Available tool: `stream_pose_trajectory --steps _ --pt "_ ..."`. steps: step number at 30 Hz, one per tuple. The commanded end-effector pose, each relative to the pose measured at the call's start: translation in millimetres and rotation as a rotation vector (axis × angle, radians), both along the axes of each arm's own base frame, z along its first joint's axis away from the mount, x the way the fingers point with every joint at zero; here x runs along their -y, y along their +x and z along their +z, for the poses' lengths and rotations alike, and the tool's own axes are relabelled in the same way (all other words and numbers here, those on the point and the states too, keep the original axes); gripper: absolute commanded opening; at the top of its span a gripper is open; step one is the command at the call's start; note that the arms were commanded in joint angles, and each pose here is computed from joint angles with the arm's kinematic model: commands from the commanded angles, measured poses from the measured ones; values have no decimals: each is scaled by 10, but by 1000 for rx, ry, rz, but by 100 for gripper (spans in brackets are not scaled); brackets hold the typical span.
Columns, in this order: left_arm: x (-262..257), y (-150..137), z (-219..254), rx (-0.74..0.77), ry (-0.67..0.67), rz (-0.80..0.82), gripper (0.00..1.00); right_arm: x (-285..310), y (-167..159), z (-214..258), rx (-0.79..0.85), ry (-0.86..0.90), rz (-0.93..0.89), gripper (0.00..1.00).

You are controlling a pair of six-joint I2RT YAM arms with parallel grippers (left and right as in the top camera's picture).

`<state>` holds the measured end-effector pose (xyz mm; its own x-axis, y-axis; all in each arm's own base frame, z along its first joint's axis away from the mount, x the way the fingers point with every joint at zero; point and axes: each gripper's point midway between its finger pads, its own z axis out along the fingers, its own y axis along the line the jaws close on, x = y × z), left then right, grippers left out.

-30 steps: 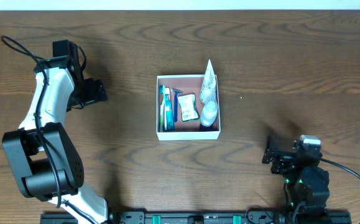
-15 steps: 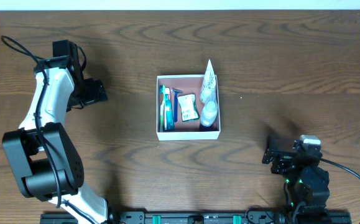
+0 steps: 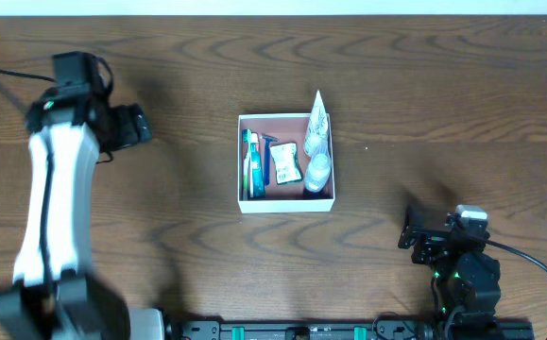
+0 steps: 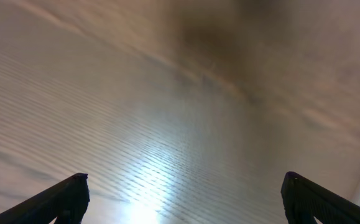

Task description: Pack container

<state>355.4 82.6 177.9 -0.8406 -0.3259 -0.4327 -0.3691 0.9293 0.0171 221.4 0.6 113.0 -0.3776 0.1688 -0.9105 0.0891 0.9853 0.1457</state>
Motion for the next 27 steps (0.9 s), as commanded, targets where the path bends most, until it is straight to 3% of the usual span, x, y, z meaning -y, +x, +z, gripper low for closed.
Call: stream_pose_trajectory --steps 1,7,13,17,22,27 --pt "-34 -250 599 139 80 -12 98 10 0 -2 3 10 -6 99" --pt "48 -793 1387 373 157 -28 98 10 1 -1 4 10 -7 99" --pt "137 -1290 1501 387 190 -61 98 10 0 -1 3 10 -7 99" --pt "187 -1331 1326 375 165 -73 98 9 1 -1 4 10 -6 99" --pt "278 -1188 1090 515 144 -113 98 9 1 -1 4 10 -6 99" --pt "331 -1201 546 581 139 -131 98 10 0 -2 3 10 -6 99"
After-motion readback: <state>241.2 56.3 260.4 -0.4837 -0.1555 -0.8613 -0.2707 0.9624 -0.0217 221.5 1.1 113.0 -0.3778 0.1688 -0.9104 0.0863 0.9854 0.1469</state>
